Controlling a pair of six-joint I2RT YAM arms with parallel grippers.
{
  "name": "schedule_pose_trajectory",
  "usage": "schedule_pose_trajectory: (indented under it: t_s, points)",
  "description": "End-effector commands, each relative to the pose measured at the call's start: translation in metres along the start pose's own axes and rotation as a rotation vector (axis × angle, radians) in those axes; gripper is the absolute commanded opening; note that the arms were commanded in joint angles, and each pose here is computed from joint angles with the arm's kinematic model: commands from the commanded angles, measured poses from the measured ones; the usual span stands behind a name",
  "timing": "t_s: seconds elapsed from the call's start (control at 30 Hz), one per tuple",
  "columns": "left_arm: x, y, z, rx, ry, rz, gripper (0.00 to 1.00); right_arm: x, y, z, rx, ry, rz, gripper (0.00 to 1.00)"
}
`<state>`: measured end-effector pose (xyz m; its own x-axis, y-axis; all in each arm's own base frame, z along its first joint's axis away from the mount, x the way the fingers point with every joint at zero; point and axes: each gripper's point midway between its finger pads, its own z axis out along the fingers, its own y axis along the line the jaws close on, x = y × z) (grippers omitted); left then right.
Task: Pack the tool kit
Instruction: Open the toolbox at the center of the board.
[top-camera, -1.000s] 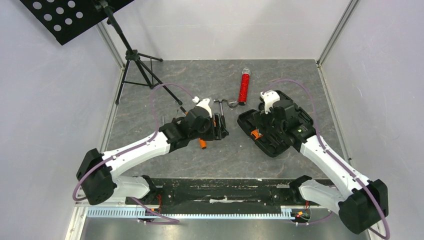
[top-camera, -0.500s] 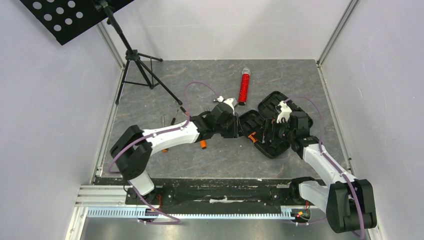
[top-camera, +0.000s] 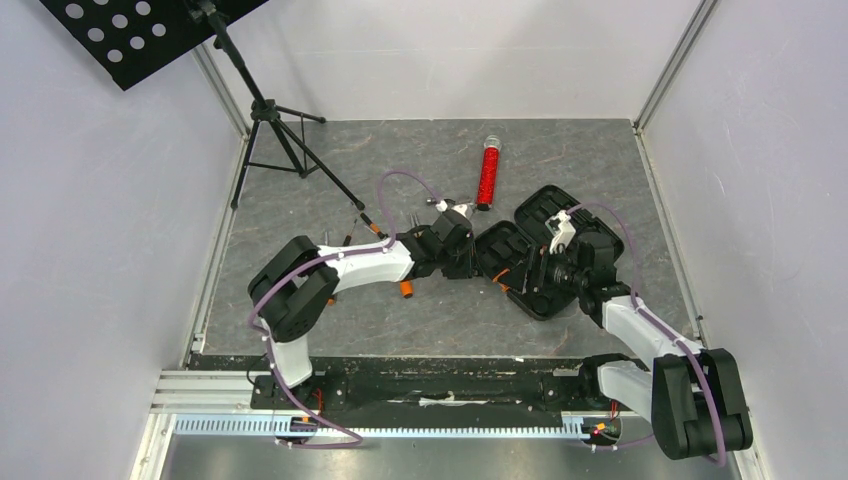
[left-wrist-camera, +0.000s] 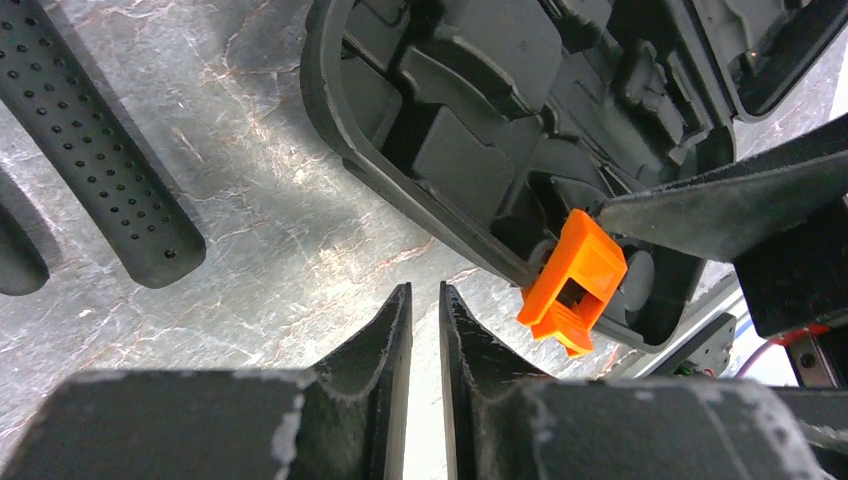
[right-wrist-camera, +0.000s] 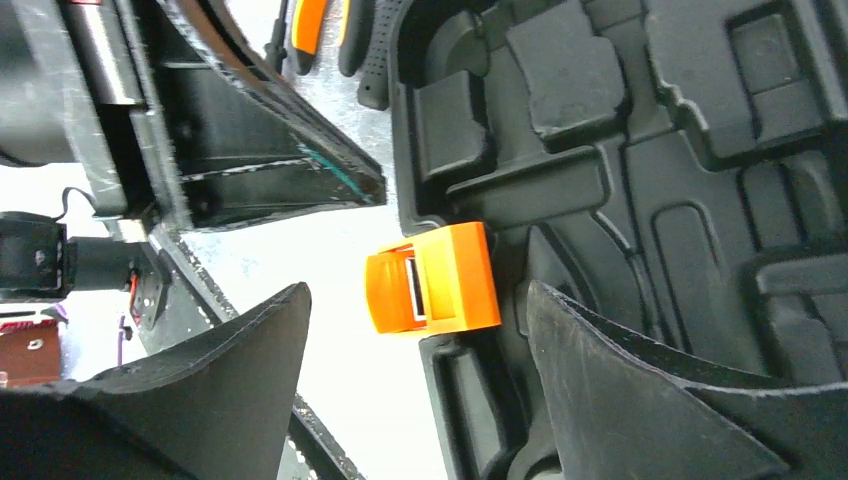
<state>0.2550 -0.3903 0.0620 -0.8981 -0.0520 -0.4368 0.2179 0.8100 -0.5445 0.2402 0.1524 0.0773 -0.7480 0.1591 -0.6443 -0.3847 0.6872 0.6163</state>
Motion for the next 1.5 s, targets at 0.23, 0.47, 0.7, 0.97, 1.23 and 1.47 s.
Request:
schedule_pose_trajectory:
  t_s: [0.23, 0.47, 0.7, 0.97, 1.23, 1.47]
  points:
    - [-0.01, 0.003, 0.016, -0.005, -0.037, -0.047, 0.21, -0.008, 0.033, -0.002, -0.193, -0.041, -0.028, 0.71]
    - [-0.014, -0.001, 0.019, 0.005, -0.035, -0.047, 0.21, -0.002, 0.053, -0.003, -0.273, -0.004, -0.058, 0.56]
    - [-0.03, -0.001, -0.023, -0.001, -0.13, -0.03, 0.26, 0.004, 0.031, 0.006, -0.093, 0.083, -0.174, 0.42]
    - [-0.064, 0.009, -0.11, -0.045, -0.32, 0.009, 0.46, -0.012, -0.022, -0.021, 0.352, 0.1, -0.31, 0.47]
    - [-0.065, 0.027, -0.16, -0.09, -0.386, 0.049, 0.55, 0.042, -0.036, -0.018, 0.45, 0.203, -0.236, 0.28]
    - [-0.041, 0.031, -0.139, -0.064, -0.284, 0.044, 0.55, 0.052, -0.02, 0.001, 0.437, 0.163, -0.151, 0.12]
